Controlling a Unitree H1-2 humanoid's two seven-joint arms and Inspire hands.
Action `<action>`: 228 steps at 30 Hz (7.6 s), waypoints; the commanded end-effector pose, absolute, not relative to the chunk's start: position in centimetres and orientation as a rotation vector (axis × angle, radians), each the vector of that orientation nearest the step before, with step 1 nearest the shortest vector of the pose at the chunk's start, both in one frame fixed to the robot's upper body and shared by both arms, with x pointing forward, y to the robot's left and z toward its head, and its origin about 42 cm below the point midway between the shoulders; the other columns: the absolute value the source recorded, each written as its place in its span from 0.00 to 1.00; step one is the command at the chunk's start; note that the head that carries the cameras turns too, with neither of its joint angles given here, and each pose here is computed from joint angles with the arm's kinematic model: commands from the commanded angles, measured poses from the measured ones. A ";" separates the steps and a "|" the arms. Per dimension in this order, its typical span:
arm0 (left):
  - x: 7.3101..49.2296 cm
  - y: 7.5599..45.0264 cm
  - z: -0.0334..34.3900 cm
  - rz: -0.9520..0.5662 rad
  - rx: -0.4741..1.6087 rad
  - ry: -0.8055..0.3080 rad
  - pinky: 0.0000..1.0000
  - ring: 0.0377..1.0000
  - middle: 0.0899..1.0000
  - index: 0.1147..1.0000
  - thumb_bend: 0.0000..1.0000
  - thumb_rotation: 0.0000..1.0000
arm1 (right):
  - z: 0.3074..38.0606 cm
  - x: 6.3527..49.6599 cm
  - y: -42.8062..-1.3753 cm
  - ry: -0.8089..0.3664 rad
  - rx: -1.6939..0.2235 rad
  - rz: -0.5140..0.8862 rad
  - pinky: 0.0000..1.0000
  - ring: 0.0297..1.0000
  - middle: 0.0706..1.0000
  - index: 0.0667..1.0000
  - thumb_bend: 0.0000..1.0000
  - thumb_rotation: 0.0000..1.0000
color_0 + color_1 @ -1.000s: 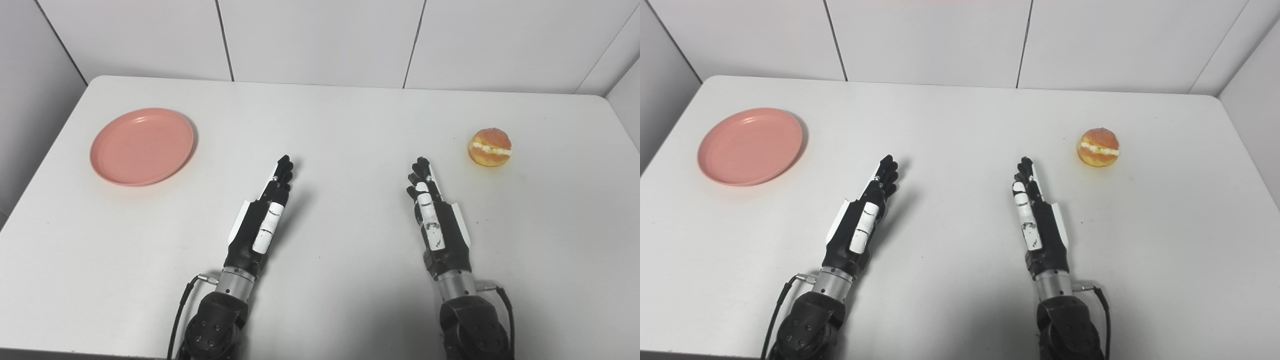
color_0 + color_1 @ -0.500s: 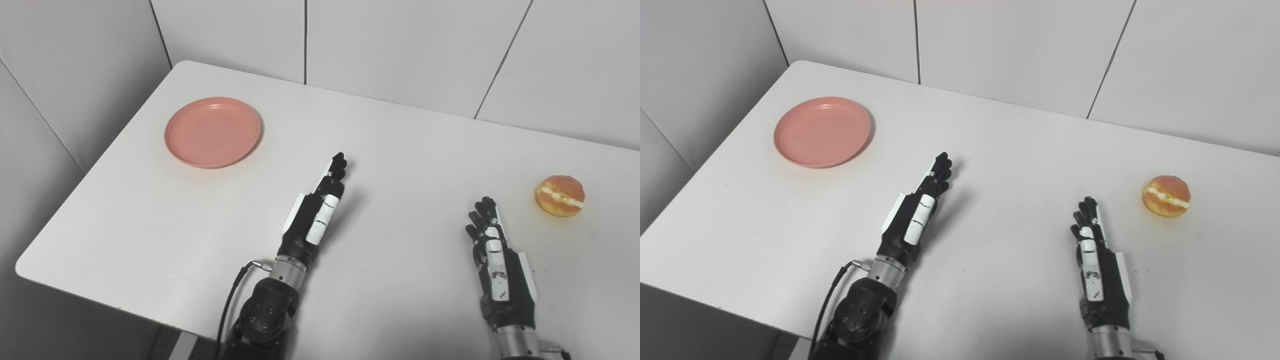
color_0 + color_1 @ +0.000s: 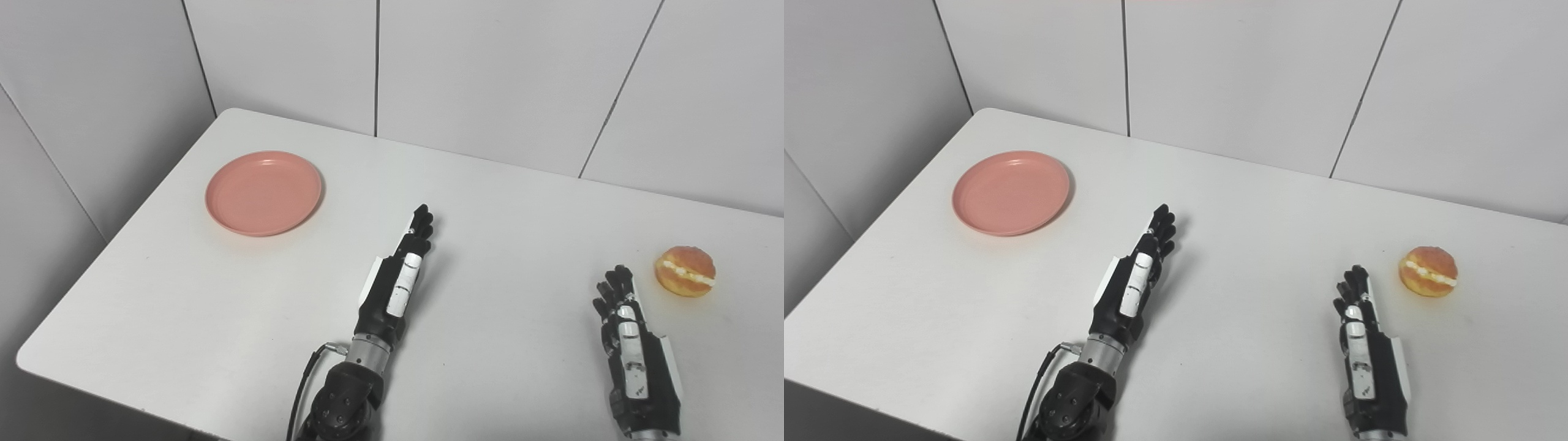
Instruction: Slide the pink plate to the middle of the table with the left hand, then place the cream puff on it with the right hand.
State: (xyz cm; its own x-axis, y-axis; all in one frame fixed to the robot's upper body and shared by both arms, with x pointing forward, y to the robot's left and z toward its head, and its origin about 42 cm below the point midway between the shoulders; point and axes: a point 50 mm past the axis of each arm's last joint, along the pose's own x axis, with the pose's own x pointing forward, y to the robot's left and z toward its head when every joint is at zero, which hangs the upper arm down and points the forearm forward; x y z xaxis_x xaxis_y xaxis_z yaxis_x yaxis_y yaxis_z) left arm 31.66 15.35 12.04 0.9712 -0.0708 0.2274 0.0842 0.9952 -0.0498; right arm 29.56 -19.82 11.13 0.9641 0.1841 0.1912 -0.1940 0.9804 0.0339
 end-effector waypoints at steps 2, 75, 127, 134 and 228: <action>31.8 17.5 11.1 -0.039 -0.003 -0.214 1.00 1.00 1.00 1.00 0.72 1.00 | 10.2 28.8 -20.3 -0.196 0.043 0.168 1.00 1.00 1.00 1.00 0.52 0.98; 40.9 47.9 20.3 0.641 -0.029 -0.398 0.80 0.75 0.73 0.75 0.84 1.00 | 10.4 28.1 -19.9 -0.173 0.113 0.197 1.00 1.00 1.00 1.00 0.60 0.89; 41.9 41.8 11.7 0.446 0.025 -0.157 0.81 0.77 0.76 0.76 0.75 1.00 | 10.7 28.1 -20.2 -0.184 0.101 0.186 1.00 1.00 1.00 1.00 0.58 0.89; 41.6 40.6 11.6 0.422 0.026 -0.155 0.81 0.79 0.77 0.76 0.72 1.00 | 10.8 28.0 -20.3 -0.189 0.094 0.179 1.00 1.00 1.00 1.00 0.57 0.90; 35.9 22.1 8.4 -0.060 -0.071 0.011 0.84 0.79 0.79 0.79 0.69 1.00 | 11.2 29.2 -17.2 -0.198 0.080 0.162 1.00 1.00 1.00 1.00 0.59 0.85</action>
